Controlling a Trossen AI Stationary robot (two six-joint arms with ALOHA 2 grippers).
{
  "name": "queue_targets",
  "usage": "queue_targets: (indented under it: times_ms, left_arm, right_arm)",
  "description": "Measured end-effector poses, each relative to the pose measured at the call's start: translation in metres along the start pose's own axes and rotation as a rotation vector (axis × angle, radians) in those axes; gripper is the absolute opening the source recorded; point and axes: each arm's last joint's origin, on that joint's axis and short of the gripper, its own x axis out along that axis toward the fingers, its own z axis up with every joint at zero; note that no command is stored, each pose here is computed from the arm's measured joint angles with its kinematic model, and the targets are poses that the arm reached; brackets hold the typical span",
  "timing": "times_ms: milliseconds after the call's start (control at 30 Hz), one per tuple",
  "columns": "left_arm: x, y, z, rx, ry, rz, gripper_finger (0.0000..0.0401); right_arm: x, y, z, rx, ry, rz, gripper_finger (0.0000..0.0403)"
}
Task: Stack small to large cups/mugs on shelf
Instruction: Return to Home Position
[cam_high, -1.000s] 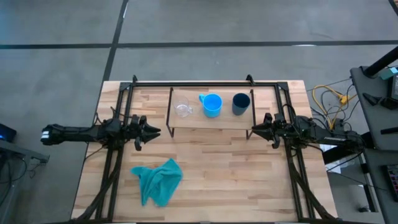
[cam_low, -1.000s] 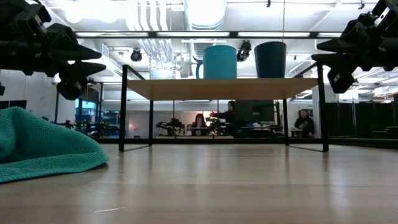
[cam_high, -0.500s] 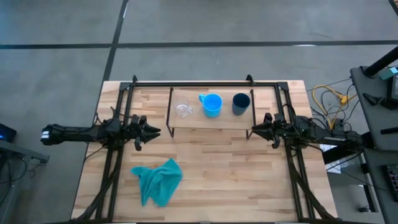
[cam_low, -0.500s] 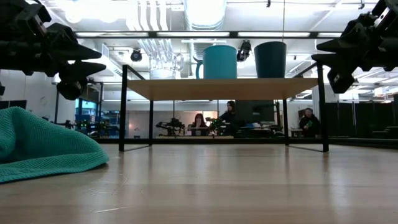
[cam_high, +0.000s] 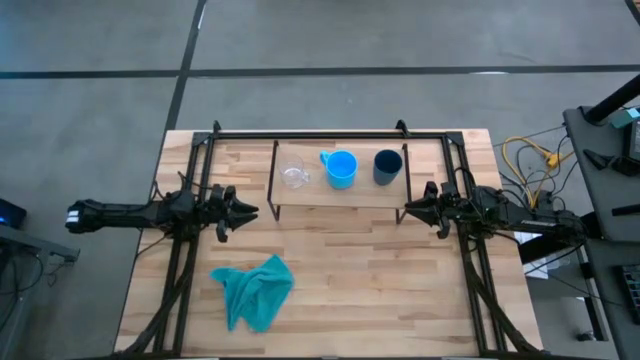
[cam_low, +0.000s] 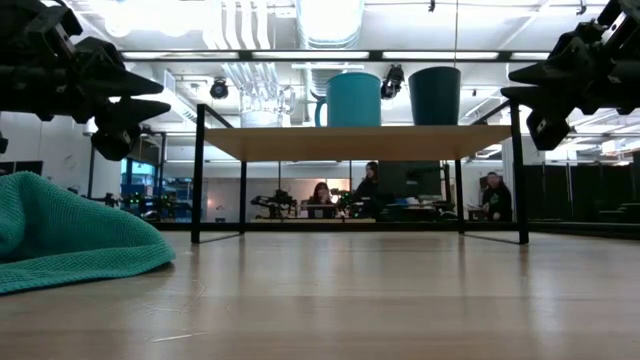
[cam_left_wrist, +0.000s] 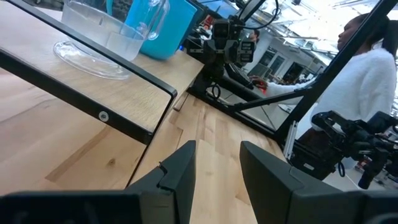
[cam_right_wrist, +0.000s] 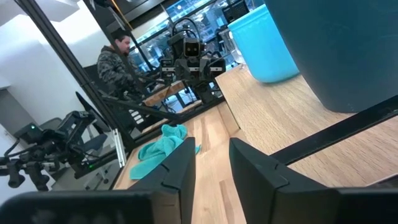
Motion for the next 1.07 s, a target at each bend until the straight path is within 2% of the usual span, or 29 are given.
queue_targets:
  times_ms: [1067]
  left_arm:
    - [0.0000,0.0001,-0.0001,0.000,0.001,0.001,0.0112]
  right_arm:
    - [0.0000,0.0000,0.0000,0.000,0.000,0.001,0.0087]
